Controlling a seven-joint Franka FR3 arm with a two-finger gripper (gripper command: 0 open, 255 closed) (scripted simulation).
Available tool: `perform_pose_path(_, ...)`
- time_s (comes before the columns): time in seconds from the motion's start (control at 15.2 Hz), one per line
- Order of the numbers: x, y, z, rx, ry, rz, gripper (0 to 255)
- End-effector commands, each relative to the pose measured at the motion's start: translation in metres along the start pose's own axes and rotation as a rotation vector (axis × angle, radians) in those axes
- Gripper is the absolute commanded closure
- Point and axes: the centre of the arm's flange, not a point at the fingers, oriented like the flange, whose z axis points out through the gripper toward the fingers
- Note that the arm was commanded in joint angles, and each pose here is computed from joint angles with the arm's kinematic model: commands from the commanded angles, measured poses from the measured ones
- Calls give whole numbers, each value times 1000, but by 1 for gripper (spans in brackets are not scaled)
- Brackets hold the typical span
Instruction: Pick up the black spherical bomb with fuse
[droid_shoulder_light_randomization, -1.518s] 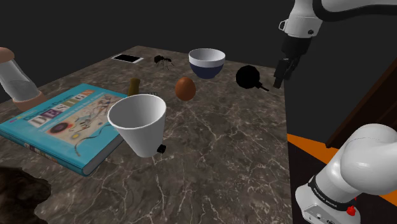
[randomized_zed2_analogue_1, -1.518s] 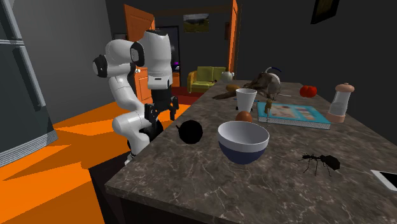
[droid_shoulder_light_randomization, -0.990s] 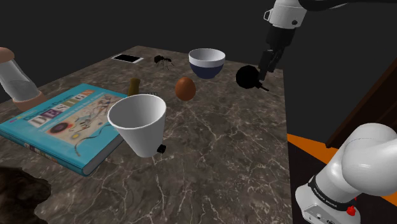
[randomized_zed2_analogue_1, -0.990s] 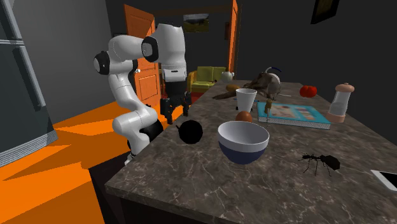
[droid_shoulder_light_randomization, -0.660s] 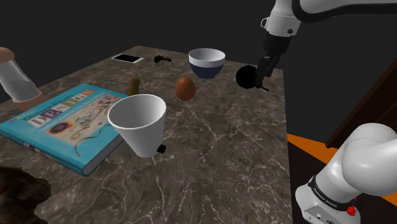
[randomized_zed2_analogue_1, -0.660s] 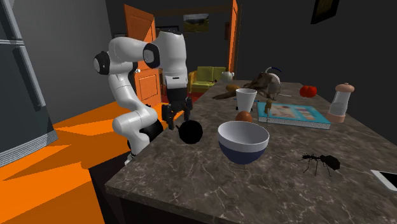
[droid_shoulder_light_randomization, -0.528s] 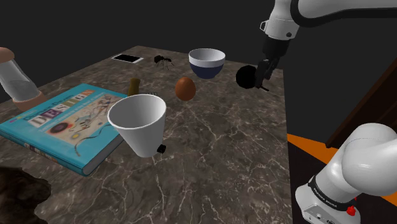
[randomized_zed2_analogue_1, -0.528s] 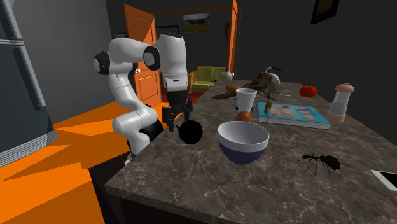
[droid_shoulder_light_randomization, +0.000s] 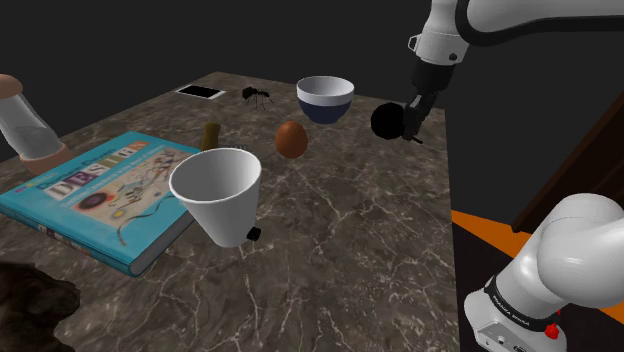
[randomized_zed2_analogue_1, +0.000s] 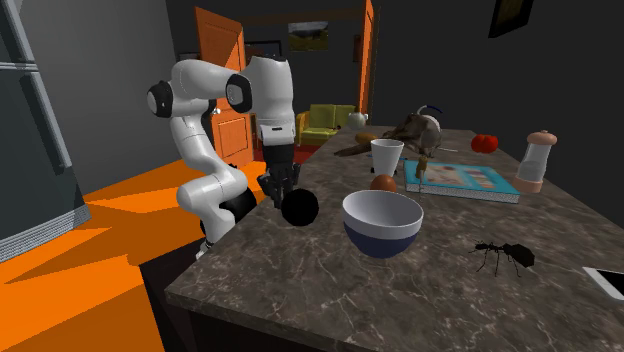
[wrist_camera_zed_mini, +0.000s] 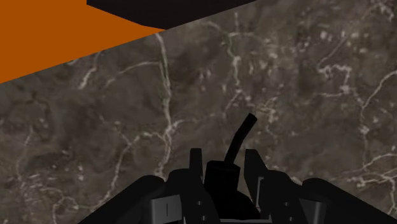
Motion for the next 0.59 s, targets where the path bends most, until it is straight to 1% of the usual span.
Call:
perform_pose_path(0.0, 0, 0, 0, 0, 0, 0, 255)
perform_pose_path(0.13, 0, 0, 0, 0, 0, 0, 255)
perform_pose_path(0.53, 1, 0, -32, 0, 0, 0, 255)
